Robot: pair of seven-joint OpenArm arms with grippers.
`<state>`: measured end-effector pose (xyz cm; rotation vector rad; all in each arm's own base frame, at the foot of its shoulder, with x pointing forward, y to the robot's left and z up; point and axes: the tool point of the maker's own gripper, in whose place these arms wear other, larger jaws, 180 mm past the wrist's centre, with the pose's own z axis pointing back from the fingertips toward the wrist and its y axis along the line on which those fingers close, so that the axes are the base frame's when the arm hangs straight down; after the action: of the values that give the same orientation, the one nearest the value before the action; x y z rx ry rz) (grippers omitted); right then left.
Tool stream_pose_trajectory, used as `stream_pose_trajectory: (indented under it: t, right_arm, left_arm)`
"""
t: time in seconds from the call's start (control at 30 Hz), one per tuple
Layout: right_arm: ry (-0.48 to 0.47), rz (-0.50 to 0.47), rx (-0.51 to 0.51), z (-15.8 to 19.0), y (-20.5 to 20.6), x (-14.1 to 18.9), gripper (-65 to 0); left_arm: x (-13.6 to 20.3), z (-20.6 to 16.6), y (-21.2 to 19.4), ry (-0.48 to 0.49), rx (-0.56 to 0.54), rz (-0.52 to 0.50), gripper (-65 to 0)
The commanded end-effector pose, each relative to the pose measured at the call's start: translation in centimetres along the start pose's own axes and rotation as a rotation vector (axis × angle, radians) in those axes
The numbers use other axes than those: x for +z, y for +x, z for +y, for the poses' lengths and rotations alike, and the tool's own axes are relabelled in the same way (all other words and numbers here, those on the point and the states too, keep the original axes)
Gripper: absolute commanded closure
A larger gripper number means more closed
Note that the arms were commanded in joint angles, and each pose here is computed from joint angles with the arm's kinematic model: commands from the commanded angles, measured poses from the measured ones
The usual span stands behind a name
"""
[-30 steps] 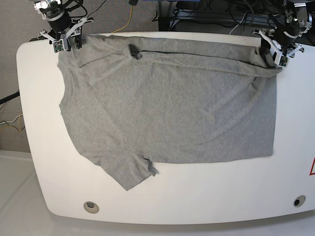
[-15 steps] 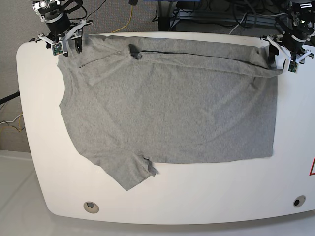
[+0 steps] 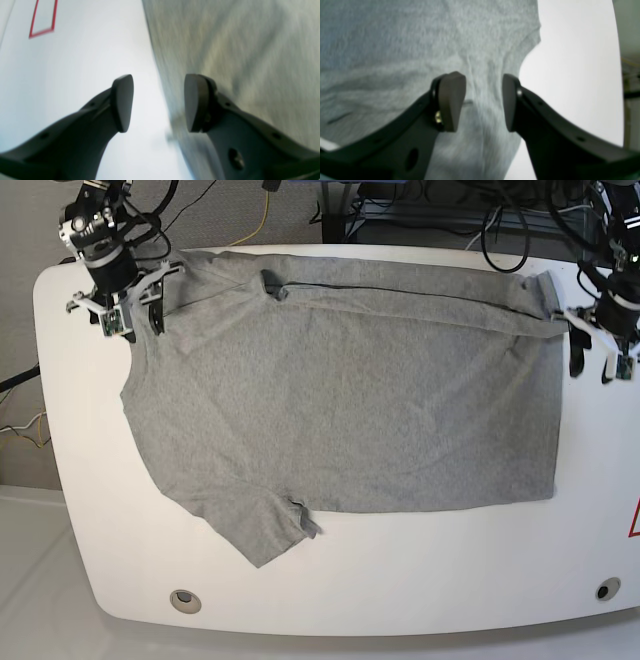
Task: Fold the T-shirt properly
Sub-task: 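Open both grippers to release the shoulder corners, then move both open grippers along the shirt's sides toward the hem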
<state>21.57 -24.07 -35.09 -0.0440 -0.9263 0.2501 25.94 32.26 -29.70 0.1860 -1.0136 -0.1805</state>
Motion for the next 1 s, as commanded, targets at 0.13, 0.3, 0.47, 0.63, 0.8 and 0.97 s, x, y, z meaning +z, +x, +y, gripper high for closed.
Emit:
stream_pose_trajectory:
  t: [0.13, 0.3, 0.47, 0.63, 0.8, 0.97]
  right_arm:
    - [-0.004, -0.039, -0.015, -0.8, 0.9, -0.6, -26.5]
    - [-0.002, 0.000, -0.019, -0.6, -0.7, 0.2, -28.5]
    - [0.001, 0.006, -0.020, -0.6, -1.1, 0.5, -28.8]
    - [0.001, -0.001, -0.024, -0.7, -1.0, 0.4, -28.8]
    - [-0.008, -0.015, -0.019, -0.9, 0.0, -0.2, -29.3]
    - [-0.008, -0.028, -0.015, -1.1, 1.0, -0.9, -29.4]
  left_arm:
    - [-0.5, 0.9, 2.9, 0.014, 0.000, -0.087, -29.7]
    - [0.2, -0.3, -1.0, -0.017, -0.004, 0.023, -29.5]
    - [1.0, -1.4, -2.9, -0.036, 0.001, 0.075, -29.4]
    - [0.8, -2.1, -2.8, -0.050, 0.001, 0.072, -29.1]
    - [0.3, -3.2, -2.3, -0.063, 0.009, 0.047, -29.6]
    - [-0.3, -3.1, -1.6, -0.034, 0.038, 0.022, -29.5]
